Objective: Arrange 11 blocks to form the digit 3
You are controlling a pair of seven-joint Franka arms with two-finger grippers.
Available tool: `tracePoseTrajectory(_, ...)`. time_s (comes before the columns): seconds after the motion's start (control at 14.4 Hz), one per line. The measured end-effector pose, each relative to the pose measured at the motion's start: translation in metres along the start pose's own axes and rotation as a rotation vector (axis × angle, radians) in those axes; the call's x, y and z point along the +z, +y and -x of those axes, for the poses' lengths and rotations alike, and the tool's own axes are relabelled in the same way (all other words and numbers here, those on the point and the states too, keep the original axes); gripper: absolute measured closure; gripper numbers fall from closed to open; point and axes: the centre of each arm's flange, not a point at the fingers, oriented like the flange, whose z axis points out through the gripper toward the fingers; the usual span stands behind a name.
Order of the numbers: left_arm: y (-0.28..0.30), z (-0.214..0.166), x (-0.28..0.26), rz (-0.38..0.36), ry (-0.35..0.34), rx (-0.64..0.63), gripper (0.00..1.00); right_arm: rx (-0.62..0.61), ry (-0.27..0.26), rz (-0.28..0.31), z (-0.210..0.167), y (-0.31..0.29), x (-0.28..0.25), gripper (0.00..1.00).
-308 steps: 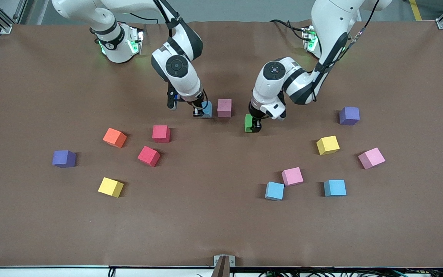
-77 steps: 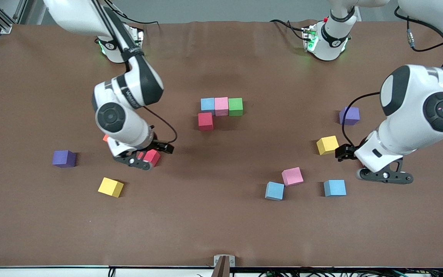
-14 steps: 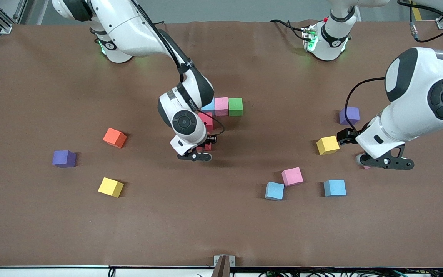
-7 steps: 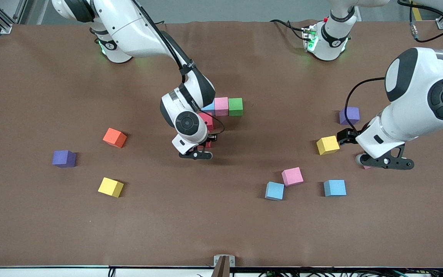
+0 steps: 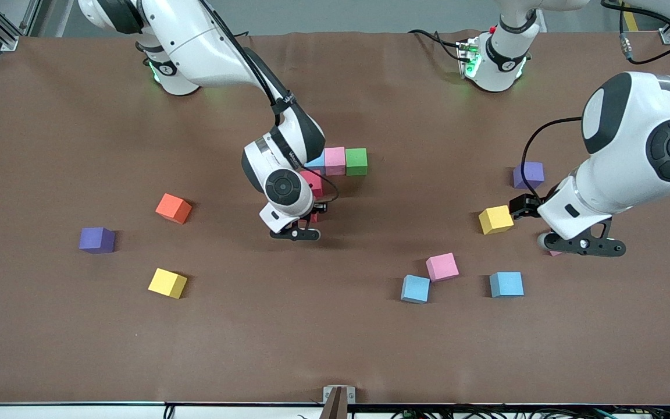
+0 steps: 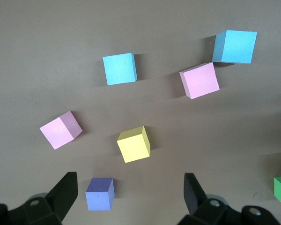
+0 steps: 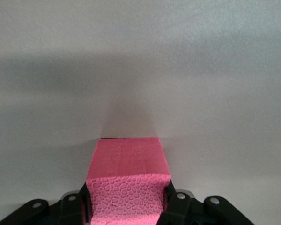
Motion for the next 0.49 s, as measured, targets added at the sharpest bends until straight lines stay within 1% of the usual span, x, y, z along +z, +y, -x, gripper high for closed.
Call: tracePoseTrajectory(0.49,-0.0001,0.0000,0.0001,0.000,0.000,0.000,0.00,-0.002,-0.014,0.010,0.0024,-0.0002,0.0012,0.44)
